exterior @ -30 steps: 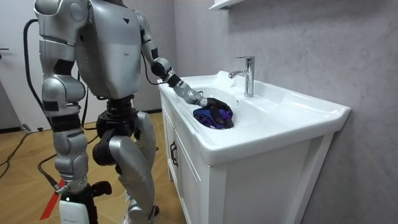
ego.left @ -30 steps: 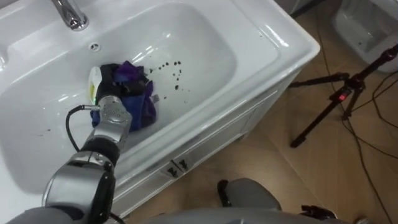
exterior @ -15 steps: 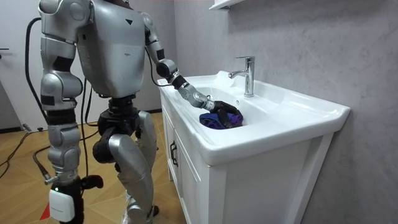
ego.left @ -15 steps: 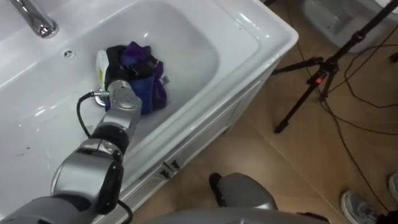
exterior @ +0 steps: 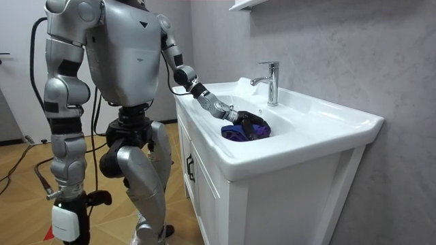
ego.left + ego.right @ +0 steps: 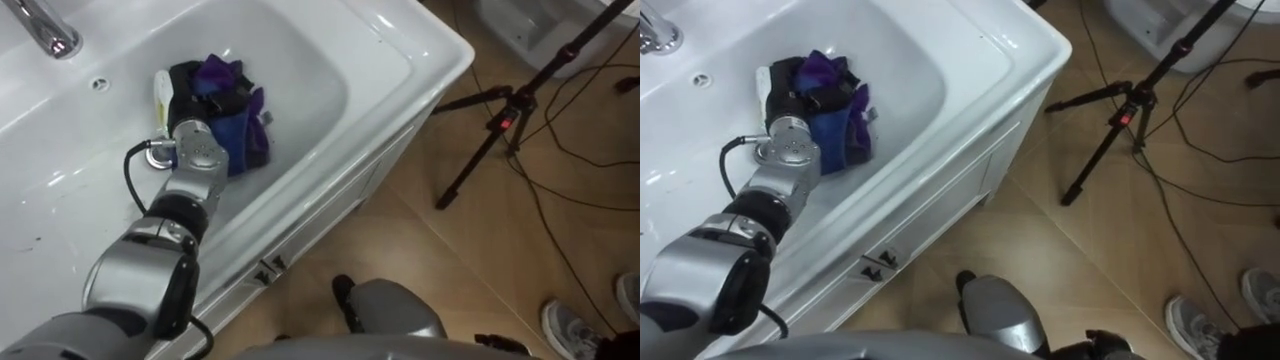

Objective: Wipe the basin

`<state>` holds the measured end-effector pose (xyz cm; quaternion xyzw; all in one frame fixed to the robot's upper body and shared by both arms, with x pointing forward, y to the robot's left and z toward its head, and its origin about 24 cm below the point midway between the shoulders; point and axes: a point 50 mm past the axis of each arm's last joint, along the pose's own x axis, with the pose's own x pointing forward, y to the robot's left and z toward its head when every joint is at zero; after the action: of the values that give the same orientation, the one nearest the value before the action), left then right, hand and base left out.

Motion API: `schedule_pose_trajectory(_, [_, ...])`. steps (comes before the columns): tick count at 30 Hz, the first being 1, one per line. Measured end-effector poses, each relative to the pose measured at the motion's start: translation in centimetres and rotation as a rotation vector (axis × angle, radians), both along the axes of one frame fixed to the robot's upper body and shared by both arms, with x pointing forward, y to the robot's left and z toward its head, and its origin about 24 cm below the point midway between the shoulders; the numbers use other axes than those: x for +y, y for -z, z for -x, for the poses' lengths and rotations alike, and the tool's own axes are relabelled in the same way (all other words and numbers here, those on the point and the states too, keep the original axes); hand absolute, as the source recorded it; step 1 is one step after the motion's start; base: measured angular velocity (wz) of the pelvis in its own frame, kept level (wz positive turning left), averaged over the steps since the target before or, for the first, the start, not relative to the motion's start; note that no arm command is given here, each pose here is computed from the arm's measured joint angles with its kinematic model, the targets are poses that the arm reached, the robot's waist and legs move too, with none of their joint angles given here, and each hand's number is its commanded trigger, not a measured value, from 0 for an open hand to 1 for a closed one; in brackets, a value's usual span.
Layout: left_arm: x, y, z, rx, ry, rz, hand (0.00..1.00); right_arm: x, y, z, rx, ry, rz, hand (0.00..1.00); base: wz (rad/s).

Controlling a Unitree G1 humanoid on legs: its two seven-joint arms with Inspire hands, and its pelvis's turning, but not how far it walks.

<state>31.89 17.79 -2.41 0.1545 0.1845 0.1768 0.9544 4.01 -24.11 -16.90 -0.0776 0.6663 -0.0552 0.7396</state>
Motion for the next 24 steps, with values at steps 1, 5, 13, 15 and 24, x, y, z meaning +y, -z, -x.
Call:
schedule_pose_trajectory(1, [0.0, -0.1, -0.1, -0.002, 0.001, 0.0, 1.0, 0.0, 0.0, 0.0, 0.001, 0.0, 0.0, 0.0, 0.0])
schedule_pose_trajectory(5, [-0.2, -0.5, -0.5, -0.013, -0.002, 0.019, 1.0, 0.0, 0.1, 0.5, 0.021, 0.007, -0.005, 0.0, 0.0])
schedule_pose_trajectory(13, [0.3, -1.0, -0.9, -0.028, -0.014, 0.016, 1.0, -0.2, 0.1, 1.8, 0.072, 0.024, -0.014, 0.0, 0.0])
schedule_pose_trajectory(15, [0.0, -1.5, -1.3, -0.045, -0.014, 0.036, 1.0, -0.2, 0.1, 1.9, 0.079, 0.01, -0.014, 0.0, 0.0])
schedule_pose_trajectory(24, [-1.3, -2.8, -2.1, -0.103, 0.023, 0.078, 1.0, 0.1, 0.2, 1.5, 0.078, -0.041, -0.034, 0.0, 0.0])
